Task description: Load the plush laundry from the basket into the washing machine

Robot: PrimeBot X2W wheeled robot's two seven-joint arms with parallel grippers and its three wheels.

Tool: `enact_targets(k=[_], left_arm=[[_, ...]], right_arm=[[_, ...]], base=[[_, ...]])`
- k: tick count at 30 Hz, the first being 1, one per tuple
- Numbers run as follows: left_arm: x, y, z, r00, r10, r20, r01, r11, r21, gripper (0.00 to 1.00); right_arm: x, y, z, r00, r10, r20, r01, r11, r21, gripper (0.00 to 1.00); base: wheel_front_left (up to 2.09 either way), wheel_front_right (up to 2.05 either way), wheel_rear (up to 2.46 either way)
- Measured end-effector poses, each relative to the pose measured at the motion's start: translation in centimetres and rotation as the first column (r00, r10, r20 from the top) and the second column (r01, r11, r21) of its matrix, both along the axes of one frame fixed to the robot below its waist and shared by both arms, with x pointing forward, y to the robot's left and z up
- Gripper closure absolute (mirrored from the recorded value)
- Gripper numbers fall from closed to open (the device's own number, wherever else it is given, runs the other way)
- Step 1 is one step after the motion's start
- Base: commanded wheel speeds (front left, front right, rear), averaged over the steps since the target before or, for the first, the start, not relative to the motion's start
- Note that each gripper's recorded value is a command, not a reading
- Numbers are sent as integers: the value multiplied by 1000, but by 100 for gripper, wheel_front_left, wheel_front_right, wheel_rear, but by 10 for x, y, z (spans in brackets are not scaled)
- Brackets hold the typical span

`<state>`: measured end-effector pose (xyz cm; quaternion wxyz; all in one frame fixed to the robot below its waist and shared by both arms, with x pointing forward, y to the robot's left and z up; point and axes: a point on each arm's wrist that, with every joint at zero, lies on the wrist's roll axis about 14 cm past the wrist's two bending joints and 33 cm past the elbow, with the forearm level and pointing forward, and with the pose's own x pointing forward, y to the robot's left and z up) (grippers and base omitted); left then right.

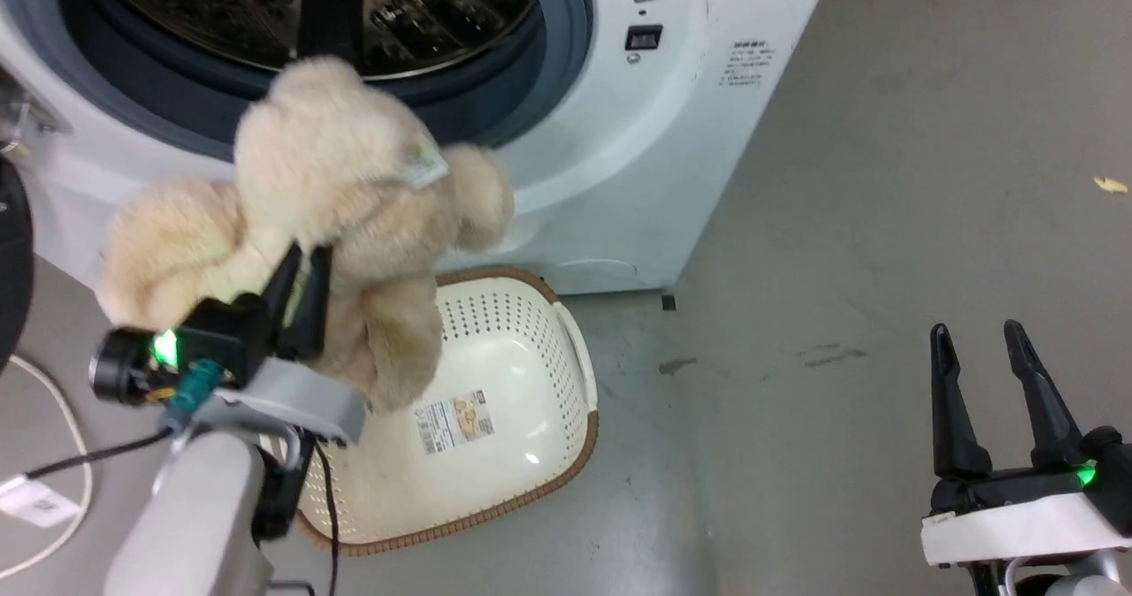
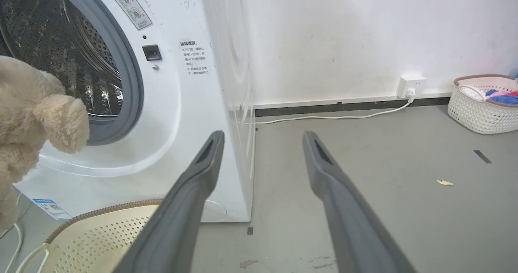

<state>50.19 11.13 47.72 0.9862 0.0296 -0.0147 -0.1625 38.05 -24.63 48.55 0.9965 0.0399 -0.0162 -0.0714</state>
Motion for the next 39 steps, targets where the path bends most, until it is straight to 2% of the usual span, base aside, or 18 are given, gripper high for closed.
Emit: enact_targets(k=[6,11,25,33,39], left_arm=[[45,-14,34,993,-40,111,43,999,-30,100],[101,-25,53,986,-71,154,71,997,8,100],[254,-13,16,1000,5,20,-7,994,113,100],[279,-29,-67,983,-4,-181,32,988,151,100],[283,-32,-88,967,-1,-255,37,990,135,100]], right_arm=[[5,-4,-15,999,-12,-42,13,1000,7,0],[15,-9,-30,997,-26,-75,28,999,16,0],[27,-36,-69,979,-106,-175,110,994,12,0],[21,-44,-90,960,-134,-244,136,991,-10,0],[22,-43,-98,957,-130,-261,133,991,-4,0]], base=[[0,0,0],[0,0,0],[0,0,0],[0,0,0],[0,0,0]])
